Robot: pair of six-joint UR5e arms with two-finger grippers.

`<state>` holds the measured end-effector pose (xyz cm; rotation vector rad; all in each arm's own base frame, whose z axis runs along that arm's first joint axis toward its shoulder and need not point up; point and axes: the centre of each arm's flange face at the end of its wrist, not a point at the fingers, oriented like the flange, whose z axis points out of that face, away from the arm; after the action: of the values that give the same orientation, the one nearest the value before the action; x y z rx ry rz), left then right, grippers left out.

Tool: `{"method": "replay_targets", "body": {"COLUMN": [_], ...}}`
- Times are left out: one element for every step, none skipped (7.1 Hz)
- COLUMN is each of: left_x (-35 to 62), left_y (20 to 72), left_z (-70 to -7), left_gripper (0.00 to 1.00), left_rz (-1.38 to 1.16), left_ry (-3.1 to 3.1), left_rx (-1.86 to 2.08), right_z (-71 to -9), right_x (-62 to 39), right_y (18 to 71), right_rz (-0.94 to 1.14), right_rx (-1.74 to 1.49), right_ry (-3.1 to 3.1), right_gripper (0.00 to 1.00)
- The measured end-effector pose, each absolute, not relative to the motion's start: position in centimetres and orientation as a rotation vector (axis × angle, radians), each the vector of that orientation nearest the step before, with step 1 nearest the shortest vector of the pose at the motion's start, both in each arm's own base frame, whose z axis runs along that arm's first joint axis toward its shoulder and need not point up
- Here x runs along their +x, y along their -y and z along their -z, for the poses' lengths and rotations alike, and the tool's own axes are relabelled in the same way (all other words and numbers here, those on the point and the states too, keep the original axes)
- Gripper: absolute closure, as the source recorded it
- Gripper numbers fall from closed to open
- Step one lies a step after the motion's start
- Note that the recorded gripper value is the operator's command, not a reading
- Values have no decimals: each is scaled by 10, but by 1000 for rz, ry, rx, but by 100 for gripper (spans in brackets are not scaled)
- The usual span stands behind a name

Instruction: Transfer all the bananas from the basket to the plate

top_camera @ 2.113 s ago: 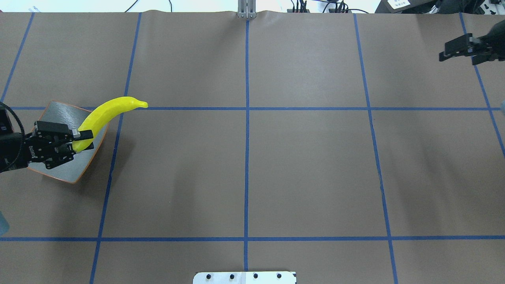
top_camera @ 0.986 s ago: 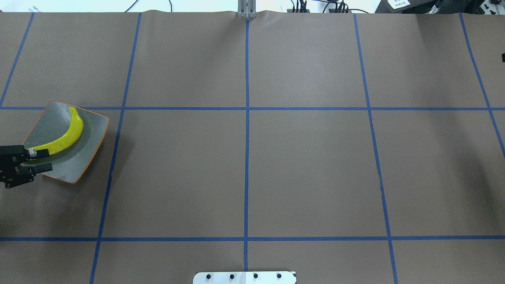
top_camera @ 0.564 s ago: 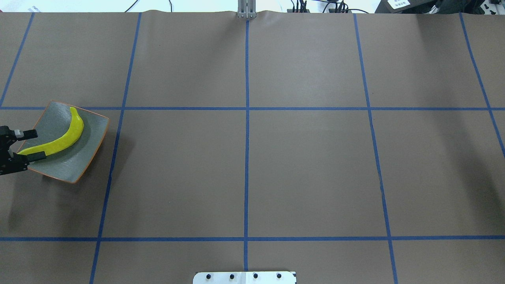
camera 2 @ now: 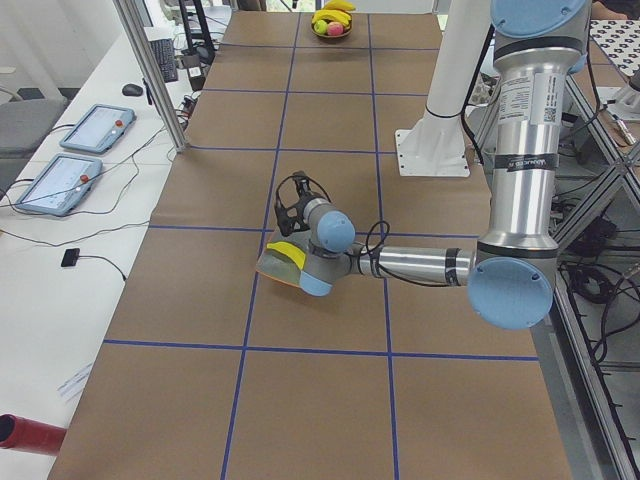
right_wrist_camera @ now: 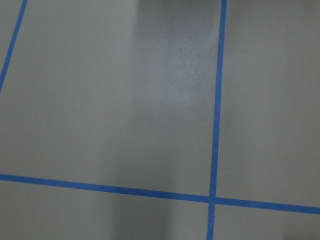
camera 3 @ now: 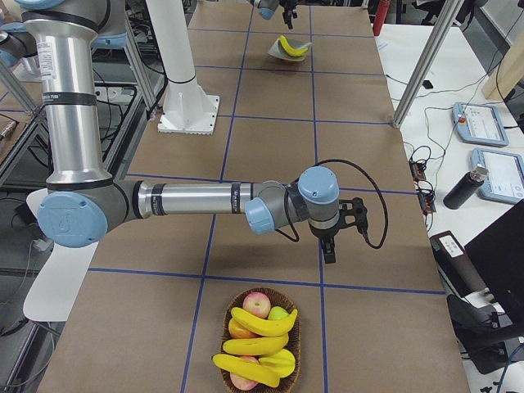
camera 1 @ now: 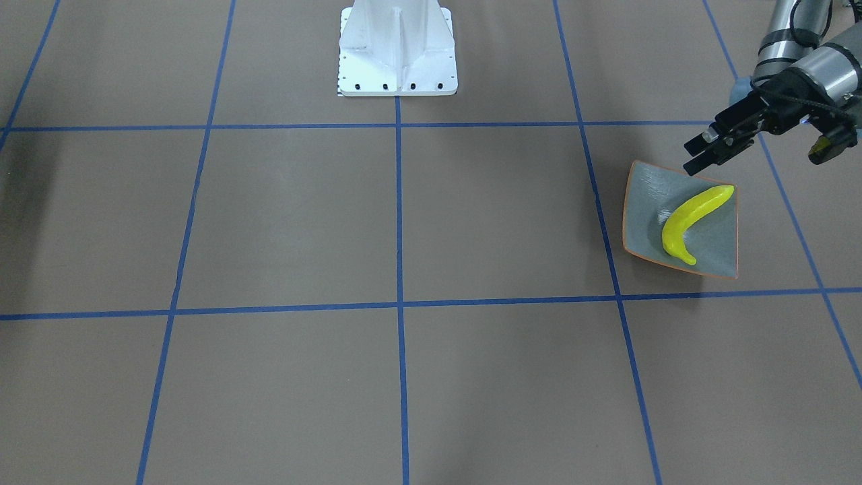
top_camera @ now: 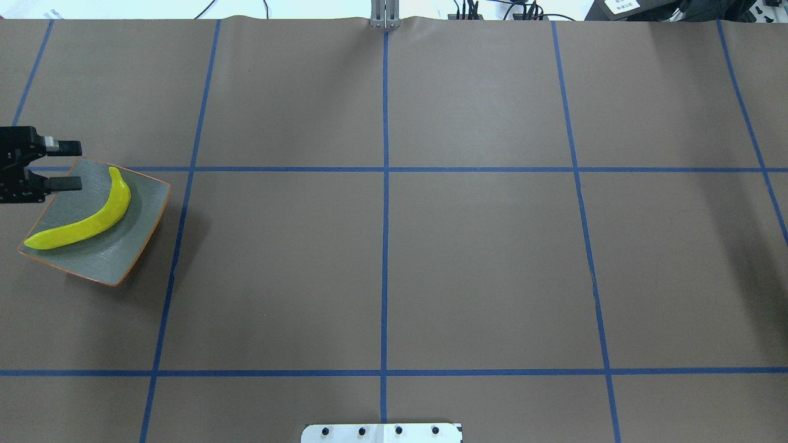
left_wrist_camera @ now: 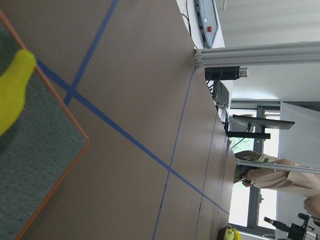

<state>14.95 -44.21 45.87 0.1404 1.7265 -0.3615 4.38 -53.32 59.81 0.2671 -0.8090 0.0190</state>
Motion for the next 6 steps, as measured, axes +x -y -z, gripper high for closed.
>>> {"method": "replay_targets", "body": {"left_x": [125,105,90,80,72,64], "left_y": [464,481,494,504,512,517], "left_z": [-439,-435,-439,-444,-451,-456], "left_gripper": [0,0,0,0,0,0], "left_rz": [259,168,85,8,-72,-137], "left_ry": [-1622,-1526,-1436,-1362,-1292,-1236], "left_rx": [219,304,390,460,520,564], "right_z": [-608,-618,-632,-648,-669,-692], "right_x": [45,47,49,54,63,76], "right_y": [526,517,505,489,467,443], "right_rz": [-20,-15,-4,13,39,63], "right_rx": [256,245,234,223,214,208], "right_ry": [806,802,795,785,772,757], "right_gripper": [0,0,0,0,0,0]}}
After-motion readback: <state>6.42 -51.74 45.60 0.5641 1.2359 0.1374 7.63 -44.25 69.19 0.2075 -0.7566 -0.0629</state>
